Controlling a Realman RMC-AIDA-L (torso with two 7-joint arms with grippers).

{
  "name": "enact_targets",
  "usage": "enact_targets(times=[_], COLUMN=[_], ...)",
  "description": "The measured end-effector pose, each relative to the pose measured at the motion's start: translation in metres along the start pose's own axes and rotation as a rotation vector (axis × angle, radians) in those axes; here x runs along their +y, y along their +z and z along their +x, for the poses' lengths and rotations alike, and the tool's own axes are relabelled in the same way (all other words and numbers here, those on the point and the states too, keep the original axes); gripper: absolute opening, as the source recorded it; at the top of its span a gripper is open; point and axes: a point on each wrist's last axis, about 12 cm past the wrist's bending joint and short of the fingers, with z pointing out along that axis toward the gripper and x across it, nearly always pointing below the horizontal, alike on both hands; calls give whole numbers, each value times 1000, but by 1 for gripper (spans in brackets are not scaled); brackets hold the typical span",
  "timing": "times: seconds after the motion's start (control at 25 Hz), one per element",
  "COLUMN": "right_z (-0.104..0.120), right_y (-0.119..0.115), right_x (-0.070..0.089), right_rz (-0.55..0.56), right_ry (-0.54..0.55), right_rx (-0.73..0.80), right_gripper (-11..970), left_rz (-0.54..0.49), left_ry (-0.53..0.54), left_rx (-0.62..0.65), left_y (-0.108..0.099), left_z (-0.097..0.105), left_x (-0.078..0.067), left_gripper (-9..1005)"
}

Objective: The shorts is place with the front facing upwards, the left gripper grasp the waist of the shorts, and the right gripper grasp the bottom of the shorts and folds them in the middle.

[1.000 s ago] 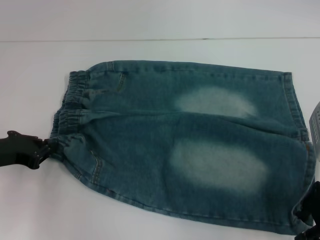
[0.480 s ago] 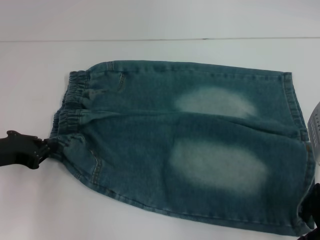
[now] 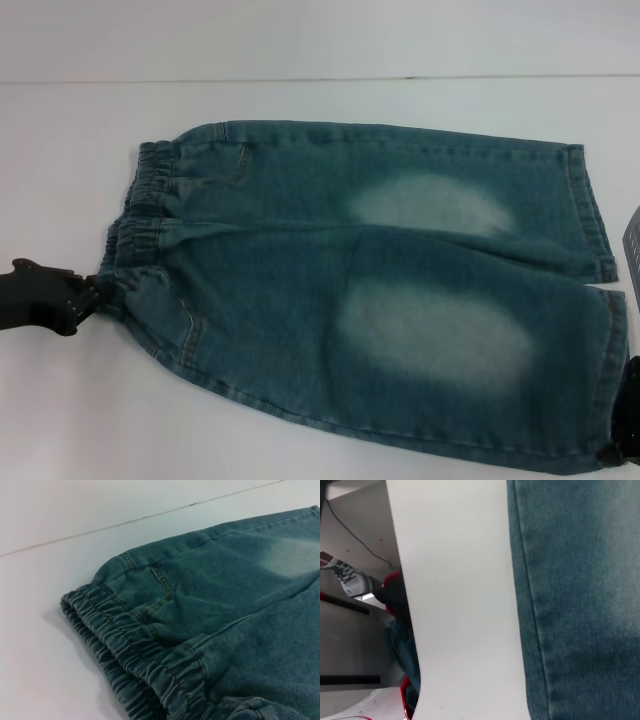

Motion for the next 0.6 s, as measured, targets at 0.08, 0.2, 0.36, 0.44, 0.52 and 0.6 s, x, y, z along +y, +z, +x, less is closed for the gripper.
enact_targets(times=[0.08,0.2,0.36,0.44,0.52,0.6], right_z=[-1,-2,-2,-2,-2,-1], right_y=[1,4,5,5,4,-1], right_x=[0,1,1,2,3,6], right_rz=[-1,-6,-5,-6,-7,3], right_ry=[2,-3,-5,-10,-21,-31], right_rx=[3,12,15,12,-4,-27], right_gripper=[190,90,48,43,37,34], left_rz=[0,1,0,2,6,13], left_ry=[2,6,6,5,4,2], left_rx=[0,-1,-2,-4,-8,-29], left_y=[0,1,1,1,1,-2], left_z=[0,0,0,0,0,-2], left_x=[0,-1,-1,-1,-2,-3], left_gripper=[127,129,132,133,134,136])
